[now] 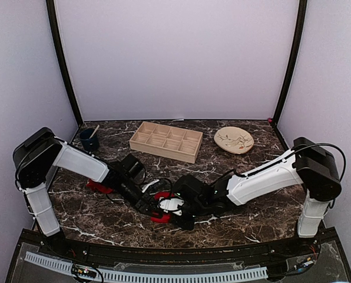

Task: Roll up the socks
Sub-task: Roll the sock at the center of the board.

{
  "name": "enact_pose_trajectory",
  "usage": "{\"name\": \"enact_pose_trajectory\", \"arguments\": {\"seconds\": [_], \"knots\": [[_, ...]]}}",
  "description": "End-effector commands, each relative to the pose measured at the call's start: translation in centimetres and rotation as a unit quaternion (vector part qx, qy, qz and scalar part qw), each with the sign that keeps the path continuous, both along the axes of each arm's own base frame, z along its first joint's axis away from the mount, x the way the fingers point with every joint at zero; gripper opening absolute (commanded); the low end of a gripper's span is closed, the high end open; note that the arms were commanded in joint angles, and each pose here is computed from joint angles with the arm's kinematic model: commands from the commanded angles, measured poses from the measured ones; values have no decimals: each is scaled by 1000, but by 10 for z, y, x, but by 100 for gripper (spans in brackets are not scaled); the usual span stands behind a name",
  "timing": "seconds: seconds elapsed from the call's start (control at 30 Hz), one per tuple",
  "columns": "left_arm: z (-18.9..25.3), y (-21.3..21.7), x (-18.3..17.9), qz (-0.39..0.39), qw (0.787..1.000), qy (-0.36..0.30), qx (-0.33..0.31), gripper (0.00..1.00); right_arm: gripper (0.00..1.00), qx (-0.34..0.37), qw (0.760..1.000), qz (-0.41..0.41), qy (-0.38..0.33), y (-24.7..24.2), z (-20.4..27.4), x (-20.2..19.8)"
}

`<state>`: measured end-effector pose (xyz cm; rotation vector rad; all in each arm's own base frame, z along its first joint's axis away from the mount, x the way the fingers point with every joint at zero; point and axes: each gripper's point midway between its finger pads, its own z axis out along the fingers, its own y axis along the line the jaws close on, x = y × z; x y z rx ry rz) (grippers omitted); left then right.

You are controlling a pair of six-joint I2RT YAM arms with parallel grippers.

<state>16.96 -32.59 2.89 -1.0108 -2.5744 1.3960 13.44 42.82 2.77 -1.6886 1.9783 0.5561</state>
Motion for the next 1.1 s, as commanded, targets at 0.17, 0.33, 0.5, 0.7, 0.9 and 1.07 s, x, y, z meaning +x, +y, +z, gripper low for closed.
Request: {"name": "enact_pose_trajectory", "arguments": {"seconds": [0.17, 0.33, 0.5, 0.7, 0.9, 1.07], "knots": [[3, 19, 25, 51, 994, -72, 62, 40, 0, -19, 1000, -13, 6, 0, 1, -1], [6, 25, 30, 63, 992, -87, 68, 41, 0, -19, 999, -23, 14, 2, 5, 0], [13, 29, 34, 70, 989, -113, 69, 41, 0, -25, 999, -22, 26, 6, 8, -1], [22, 31, 33, 68, 987, -138, 52, 42, 0, -22, 997, -16, 69, 12, 9, -2], [23, 29, 28, 61, 988, -136, 36, 42, 0, -16, 993, -21, 114, 12, 9, 1], [26, 30, 25, 61, 988, -140, 27, 41, 0, -19, 989, -19, 143, 12, 6, 2]]}}
